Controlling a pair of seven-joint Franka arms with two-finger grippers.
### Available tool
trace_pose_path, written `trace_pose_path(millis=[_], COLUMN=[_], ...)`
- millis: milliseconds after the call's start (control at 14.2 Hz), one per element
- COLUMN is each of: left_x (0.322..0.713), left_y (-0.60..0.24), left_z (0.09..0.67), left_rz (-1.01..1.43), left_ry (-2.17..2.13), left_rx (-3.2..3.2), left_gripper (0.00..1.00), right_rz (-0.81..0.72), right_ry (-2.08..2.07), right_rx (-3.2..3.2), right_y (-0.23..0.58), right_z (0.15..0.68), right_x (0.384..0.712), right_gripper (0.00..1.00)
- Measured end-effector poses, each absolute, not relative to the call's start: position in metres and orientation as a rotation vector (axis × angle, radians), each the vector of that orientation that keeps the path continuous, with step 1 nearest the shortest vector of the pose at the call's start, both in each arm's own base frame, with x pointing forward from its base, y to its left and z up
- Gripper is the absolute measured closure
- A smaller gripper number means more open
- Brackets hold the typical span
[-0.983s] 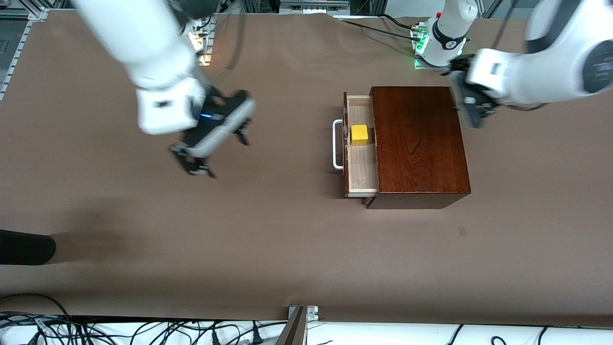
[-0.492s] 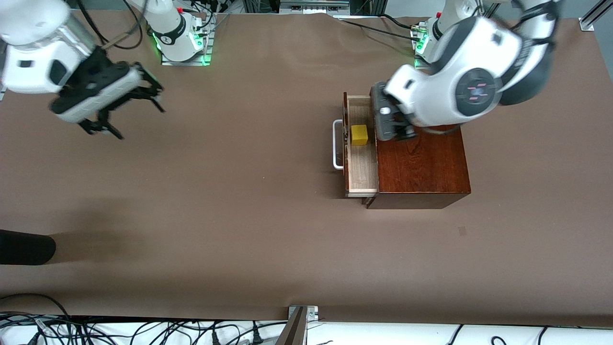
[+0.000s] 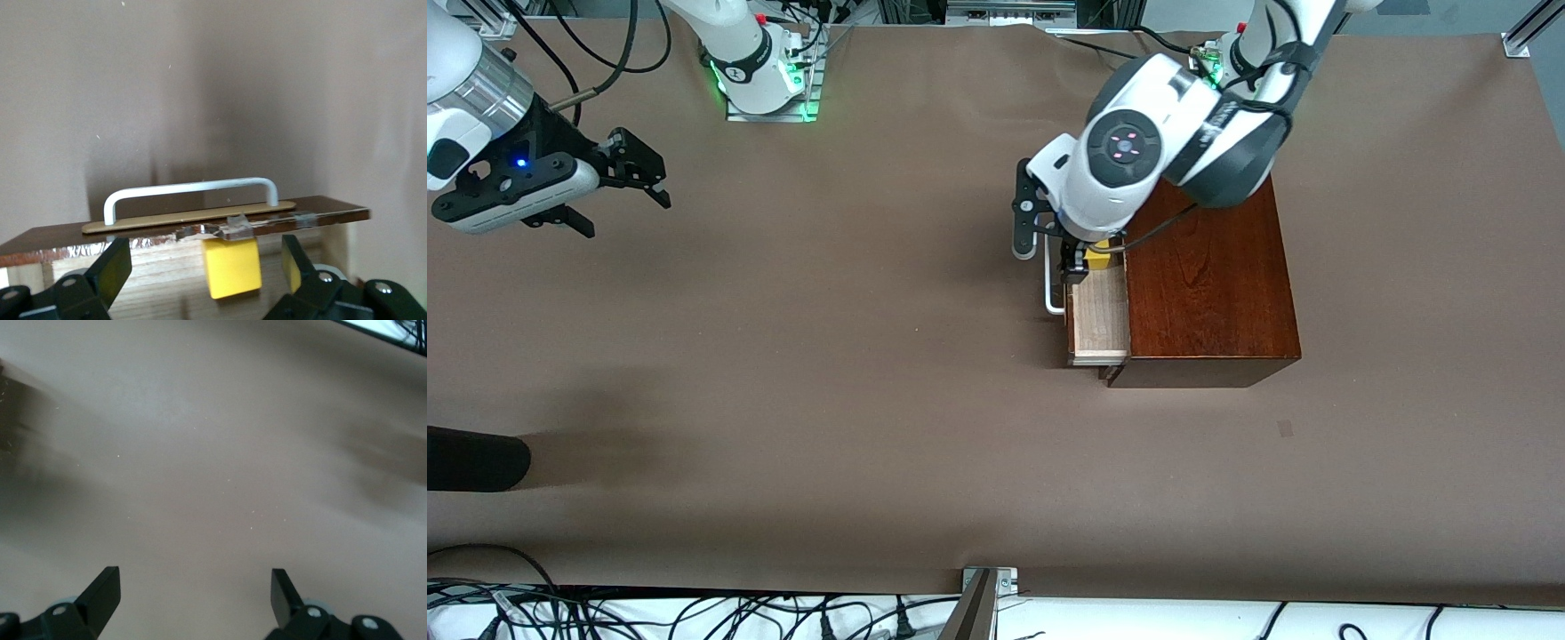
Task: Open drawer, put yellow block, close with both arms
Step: 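Push the drawer front into the box with the left gripper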
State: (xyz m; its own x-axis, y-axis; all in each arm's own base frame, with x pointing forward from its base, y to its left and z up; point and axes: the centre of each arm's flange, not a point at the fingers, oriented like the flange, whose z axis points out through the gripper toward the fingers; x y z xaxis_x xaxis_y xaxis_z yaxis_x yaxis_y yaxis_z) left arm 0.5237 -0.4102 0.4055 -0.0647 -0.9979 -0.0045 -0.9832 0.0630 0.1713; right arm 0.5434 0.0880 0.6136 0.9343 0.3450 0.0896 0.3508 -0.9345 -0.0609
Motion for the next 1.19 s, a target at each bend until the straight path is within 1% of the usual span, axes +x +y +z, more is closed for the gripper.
trace_pose_path(millis=[211,351,562,843,1124,1194], left_x=[0.508,0.5,0.496,0.487,0.49,0.493], left_y=[-0.452,-0.47,-0.474,-0.464,-0.454,-0.444], left_z=[0.369,0.354,0.335,0.291,0.288,0.289], left_rz=[-0.134,-0.11,-0.155,-0.282,-0.335,-0.382], left_ry=[-2.321,-2.36,-2.375,-2.361,-2.337,-2.335], left_rx=[2.013,1.984,1.972,1.962,1.983,1.994], left_gripper=[0.0,0.0,0.0,0.0,0.0,0.0], right_rz=[-0.056,-0.044,-0.072,-0.084,-0.102,-0.096], right_ry=[-0.503,-0.487,-0.474,-0.467,-0.462,-0.459], right_rx=[-3.043,-3.053,-3.07,-3.072,-3.072,-3.073], right_y=[0.085,0.083,0.077,0.074,0.073,0.072], right_z=[0.611,0.612,0.621,0.625,0.631,0.631], right_x=[0.539,0.537,0.535,0.536,0.536,0.536], right_gripper=[0.0,0.0,0.0,0.0,0.0,0.0])
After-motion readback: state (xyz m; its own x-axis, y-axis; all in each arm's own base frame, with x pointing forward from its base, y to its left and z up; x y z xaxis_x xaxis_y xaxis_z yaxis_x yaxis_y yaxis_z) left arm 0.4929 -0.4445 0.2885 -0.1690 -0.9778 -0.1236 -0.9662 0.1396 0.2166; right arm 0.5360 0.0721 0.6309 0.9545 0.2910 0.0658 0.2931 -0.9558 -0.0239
